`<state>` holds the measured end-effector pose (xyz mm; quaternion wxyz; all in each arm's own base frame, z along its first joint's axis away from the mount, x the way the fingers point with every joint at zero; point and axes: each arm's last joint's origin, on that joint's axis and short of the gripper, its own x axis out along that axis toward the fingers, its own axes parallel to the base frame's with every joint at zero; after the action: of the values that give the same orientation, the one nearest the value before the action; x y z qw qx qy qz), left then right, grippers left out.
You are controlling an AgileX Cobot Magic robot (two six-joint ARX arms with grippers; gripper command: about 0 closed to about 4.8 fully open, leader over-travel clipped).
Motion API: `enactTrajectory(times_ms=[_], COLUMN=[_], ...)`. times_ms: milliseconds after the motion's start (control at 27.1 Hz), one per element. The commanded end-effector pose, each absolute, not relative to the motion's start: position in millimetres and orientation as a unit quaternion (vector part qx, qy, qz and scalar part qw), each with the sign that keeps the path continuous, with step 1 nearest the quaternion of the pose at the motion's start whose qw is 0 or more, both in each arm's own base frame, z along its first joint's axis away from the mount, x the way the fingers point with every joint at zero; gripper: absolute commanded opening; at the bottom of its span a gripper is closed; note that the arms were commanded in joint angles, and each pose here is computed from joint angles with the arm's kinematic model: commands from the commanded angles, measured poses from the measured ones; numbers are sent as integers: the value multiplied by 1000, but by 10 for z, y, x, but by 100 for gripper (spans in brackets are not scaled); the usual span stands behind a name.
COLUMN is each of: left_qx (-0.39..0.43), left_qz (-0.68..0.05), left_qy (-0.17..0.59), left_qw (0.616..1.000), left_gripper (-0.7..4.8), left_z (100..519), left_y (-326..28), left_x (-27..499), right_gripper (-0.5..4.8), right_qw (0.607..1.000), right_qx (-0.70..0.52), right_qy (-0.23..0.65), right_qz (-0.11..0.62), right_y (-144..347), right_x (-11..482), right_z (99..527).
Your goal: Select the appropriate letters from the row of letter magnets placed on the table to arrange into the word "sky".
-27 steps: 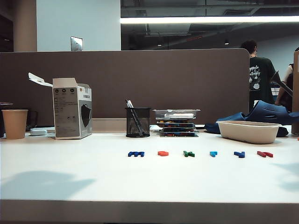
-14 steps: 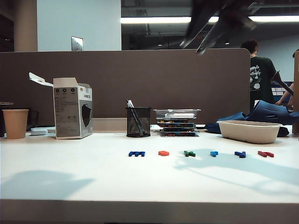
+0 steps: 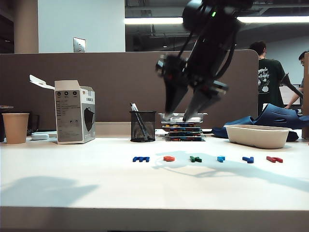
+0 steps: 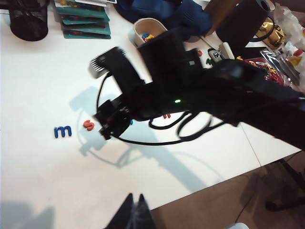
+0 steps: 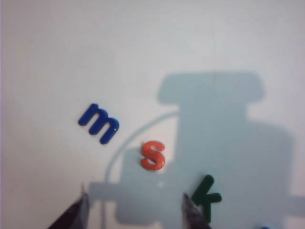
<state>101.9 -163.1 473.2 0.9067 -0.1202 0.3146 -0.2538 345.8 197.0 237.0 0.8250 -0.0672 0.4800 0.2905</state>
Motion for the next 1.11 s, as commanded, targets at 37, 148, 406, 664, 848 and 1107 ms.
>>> enactTrajectory(times_ms=[37, 148, 406, 664, 848, 1107], left_qx=[-126, -126, -126, -126, -126, -126], left_qz=[-255, -254, -255, -254, -255, -254], left_qy=[309, 309, 309, 309, 309, 309], left_qw=[908, 908, 908, 908, 908, 908], left_gripper=[-5, -5, -5, -5, -5, -5], left_z=[4750, 4750, 4750, 4750, 4750, 4750], left_y=[-1626, -1625, -1626, -1625, -1626, -1625], left_x=[1017, 1016, 1016, 1016, 1016, 1016], right_gripper=[244, 244, 244, 244, 244, 243], right_qw=[824, 819, 815, 814, 811, 799], right_qx=[-108, -135, -154, -153, -151, -148], right_qy=[476, 483, 492, 493, 495, 512], right_qz=[287, 280, 264, 267, 272, 279], right_y=[2063, 2127, 2180, 2213, 2241, 2304], right_x=[3469, 3473, 3528, 3569, 3594, 3666], right_z=[2272, 2156, 1995, 1902, 1835, 1760])
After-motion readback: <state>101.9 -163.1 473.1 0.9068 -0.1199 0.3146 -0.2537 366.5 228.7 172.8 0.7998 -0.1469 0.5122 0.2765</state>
